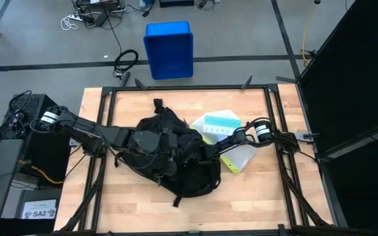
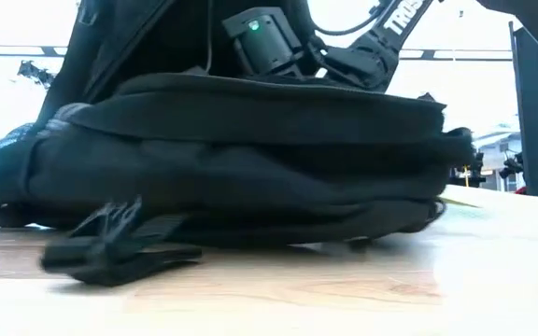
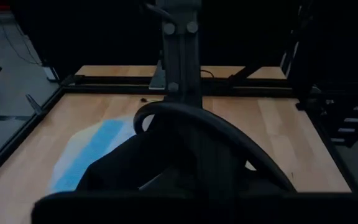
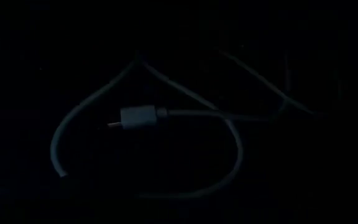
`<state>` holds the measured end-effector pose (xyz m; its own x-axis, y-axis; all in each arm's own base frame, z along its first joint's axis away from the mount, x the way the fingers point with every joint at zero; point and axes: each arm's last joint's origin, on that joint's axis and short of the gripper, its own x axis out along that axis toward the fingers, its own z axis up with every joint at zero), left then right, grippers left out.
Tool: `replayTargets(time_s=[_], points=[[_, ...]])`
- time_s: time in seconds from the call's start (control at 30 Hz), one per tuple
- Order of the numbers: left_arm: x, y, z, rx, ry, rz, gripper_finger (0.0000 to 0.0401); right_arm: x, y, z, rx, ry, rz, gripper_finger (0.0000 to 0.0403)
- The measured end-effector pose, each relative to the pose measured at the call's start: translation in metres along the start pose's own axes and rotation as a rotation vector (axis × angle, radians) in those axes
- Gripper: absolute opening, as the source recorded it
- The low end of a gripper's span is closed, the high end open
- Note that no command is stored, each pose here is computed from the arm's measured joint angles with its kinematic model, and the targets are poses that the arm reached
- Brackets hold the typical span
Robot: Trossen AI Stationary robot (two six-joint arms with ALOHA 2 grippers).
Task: Unpack backpack
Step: Remove the charger cable from the backpack
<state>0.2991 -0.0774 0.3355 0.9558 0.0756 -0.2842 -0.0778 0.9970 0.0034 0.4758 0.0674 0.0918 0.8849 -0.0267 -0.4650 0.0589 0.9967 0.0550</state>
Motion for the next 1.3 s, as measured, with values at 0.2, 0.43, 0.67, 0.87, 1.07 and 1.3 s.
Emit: replayTargets(time_s=[0.2, 0.43, 0.67, 0.87, 1.07, 1.3], points=[[-0.005, -0.004, -0.007, 0.004, 0.082, -0.013, 0.0, 0.0, -0.001, -0.001, -0.016, 0.019, -0.014, 0.0132], [-0.021, -0.016, -0.02, 0.003, 0.23, -0.036, 0.0, -0.01, 0.006, 0.008, -0.066, 0.028, -0.003, 0.0008], [-0.038, -0.028, -0.035, 0.028, 0.337, 0.031, 0.0, -0.025, 0.028, 0.013, -0.144, 0.072, -0.047, 0.0], [-0.046, -0.031, -0.043, 0.045, 0.392, 0.098, 0.0, -0.037, 0.049, 0.018, -0.175, 0.056, -0.046, 0.0], [-0.047, -0.028, -0.046, 0.065, 0.412, 0.142, 0.0, -0.058, 0.065, 0.042, -0.197, -0.018, -0.024, 0.0], [-0.051, -0.024, -0.052, 0.074, 0.469, 0.187, 0.0, -0.111, 0.093, 0.074, -0.288, -0.039, -0.076, 0.0]])
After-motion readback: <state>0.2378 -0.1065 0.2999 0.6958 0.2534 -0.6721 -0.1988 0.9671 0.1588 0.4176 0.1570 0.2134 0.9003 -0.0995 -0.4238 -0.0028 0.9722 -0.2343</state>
